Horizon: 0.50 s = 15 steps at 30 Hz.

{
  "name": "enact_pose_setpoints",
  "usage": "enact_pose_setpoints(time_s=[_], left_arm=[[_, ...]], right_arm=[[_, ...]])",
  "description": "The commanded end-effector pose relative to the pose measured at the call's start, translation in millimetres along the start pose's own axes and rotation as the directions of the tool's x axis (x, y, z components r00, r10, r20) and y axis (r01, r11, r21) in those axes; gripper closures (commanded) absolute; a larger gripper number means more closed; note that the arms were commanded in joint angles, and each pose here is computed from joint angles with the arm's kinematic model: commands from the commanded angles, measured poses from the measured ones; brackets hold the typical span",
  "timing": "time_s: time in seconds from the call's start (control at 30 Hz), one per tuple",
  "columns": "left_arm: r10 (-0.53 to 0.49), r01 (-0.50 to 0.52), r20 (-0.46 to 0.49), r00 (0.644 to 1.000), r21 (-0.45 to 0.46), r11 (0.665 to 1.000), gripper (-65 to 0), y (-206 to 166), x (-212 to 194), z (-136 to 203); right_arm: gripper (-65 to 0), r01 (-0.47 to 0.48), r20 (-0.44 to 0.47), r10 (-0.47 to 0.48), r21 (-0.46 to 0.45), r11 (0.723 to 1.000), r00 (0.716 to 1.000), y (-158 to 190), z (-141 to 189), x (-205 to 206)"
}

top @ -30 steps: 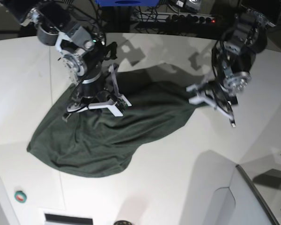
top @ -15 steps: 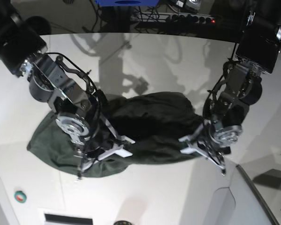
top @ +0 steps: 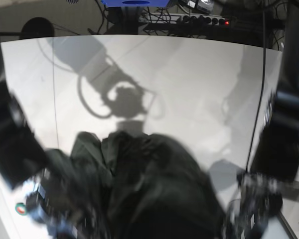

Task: Layout the t-shirt on the table in an organized manner, then fold the t-shirt properly
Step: 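Raise the shirt high with both grippers and lay it flat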

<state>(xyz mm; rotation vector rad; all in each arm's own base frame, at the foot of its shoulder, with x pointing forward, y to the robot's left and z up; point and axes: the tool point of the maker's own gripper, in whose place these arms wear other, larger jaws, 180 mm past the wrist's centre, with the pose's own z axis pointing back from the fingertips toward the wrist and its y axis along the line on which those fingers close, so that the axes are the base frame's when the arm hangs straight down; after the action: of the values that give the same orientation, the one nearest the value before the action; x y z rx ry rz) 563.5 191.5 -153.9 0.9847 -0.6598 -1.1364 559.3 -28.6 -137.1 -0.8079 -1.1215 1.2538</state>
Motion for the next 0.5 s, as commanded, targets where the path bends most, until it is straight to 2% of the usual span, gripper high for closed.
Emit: enact_pose_setpoints(time_s=[0.0, 0.07, 0.13, 0.2, 0.23, 0.33, 0.47], left_arm=[[0.045, -0.045, 0.002, 0.999, 0.143, 0.989, 0.0, 66.6, -1.9, 20.3], [0.057, -0.064, 0.036, 0.998, 0.227, 0.972, 0.0, 104.9, 4.3, 40.9], [0.054, -0.074, 0.075, 0.996, 0.297, 0.952, 0.0, 128.6, 10.8, 62.7], [0.057, -0.068, 0.041, 0.998, 0.364, 0.929, 0.0, 141.0, -1.7, 82.2], [0.059, -0.062, 0.02, 0.998, 0.38, 0.923, 0.0, 135.8, -7.0, 88.4], [-0.001, 0.007, -0.015, 1.0, 0.383, 0.924, 0.0, 106.9, -16.9, 102.3], [-0.068, 0.079, -0.043, 0.997, 0.356, 0.931, 0.0, 40.2, -32.5, 114.1]], right_arm=[[-0.2, -0.007, 0.034, 0.012, -0.149, 0.989, 0.999, -61.9, 12.5, 15.0], [-0.2, -0.009, 0.025, 0.016, -0.27, 0.963, 1.0, -107.6, 28.8, 14.3], [-0.2, -0.031, -0.007, 0.031, -0.382, 0.924, 0.999, -142.4, 47.9, 8.2], [-0.2, -0.079, -0.043, 0.067, -0.471, 0.879, 0.997, -163.3, 69.7, 6.8], [-0.2, -0.107, -0.073, 0.082, -0.474, 0.874, 0.994, -157.9, 74.5, 1.3], [-0.2, -0.15, -0.159, 0.091, -0.417, 0.896, 0.983, -123.8, 82.5, -25.8], [-0.2, -0.185, -0.256, 0.118, -0.252, 0.95, 0.959, -27.3, 82.8, -66.4]])
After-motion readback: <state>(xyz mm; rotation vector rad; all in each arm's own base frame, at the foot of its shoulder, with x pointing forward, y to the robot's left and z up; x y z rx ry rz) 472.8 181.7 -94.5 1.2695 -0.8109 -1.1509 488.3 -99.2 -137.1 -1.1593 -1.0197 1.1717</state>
